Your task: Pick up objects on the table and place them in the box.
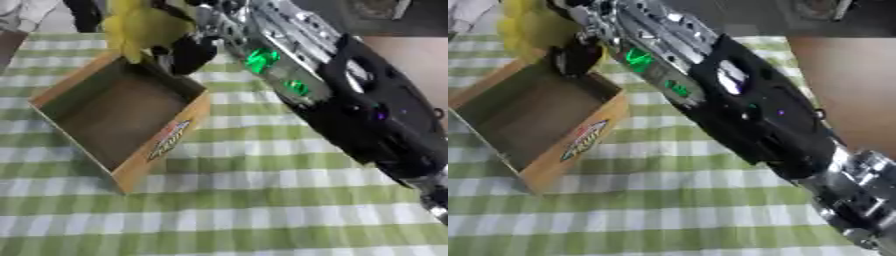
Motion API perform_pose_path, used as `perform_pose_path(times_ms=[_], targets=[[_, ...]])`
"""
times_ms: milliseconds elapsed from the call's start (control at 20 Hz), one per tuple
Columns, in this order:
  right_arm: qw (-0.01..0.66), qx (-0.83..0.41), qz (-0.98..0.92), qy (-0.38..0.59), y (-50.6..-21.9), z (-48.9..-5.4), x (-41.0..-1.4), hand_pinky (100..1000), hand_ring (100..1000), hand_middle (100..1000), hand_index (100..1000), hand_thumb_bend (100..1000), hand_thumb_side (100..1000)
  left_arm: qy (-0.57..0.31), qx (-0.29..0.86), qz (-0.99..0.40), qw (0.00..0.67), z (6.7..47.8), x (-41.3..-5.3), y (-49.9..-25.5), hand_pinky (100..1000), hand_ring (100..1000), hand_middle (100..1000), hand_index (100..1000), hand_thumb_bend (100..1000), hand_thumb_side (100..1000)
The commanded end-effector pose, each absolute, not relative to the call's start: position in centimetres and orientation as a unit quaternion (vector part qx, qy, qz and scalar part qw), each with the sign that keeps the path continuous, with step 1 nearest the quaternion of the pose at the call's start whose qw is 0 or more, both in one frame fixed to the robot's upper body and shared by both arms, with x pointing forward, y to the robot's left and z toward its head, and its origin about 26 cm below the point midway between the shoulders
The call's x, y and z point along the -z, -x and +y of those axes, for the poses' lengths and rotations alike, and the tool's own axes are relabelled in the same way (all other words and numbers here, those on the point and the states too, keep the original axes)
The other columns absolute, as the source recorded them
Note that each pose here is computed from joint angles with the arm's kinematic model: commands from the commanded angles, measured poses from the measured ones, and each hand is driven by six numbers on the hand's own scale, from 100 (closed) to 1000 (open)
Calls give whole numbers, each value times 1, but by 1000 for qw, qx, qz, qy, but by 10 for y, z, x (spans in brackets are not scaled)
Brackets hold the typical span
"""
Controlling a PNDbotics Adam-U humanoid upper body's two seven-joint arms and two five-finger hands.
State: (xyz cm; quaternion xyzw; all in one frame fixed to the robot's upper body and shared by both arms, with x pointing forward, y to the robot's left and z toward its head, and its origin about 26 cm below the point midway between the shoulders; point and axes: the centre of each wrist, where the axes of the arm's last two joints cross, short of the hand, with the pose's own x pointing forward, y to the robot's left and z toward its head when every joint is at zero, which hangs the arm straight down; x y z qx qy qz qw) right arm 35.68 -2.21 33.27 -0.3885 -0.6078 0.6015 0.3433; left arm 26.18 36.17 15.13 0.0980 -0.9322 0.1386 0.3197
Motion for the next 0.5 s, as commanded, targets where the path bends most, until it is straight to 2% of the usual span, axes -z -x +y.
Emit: perform_pose_path(times_ms=[50, 500], targets=[[433, -584, -578, 371, -363, -6, -334, 822, 827, 439, 540, 100, 256, -93, -127, -939, 306, 361, -160, -261, 680, 619, 595, 701, 100, 879], [454, -553, -558, 420, -403, 24, -288, 825, 842, 470, 582, 100, 288, -83, -123, -941, 303, 358, -161, -263, 681, 619, 595, 701, 100, 879]])
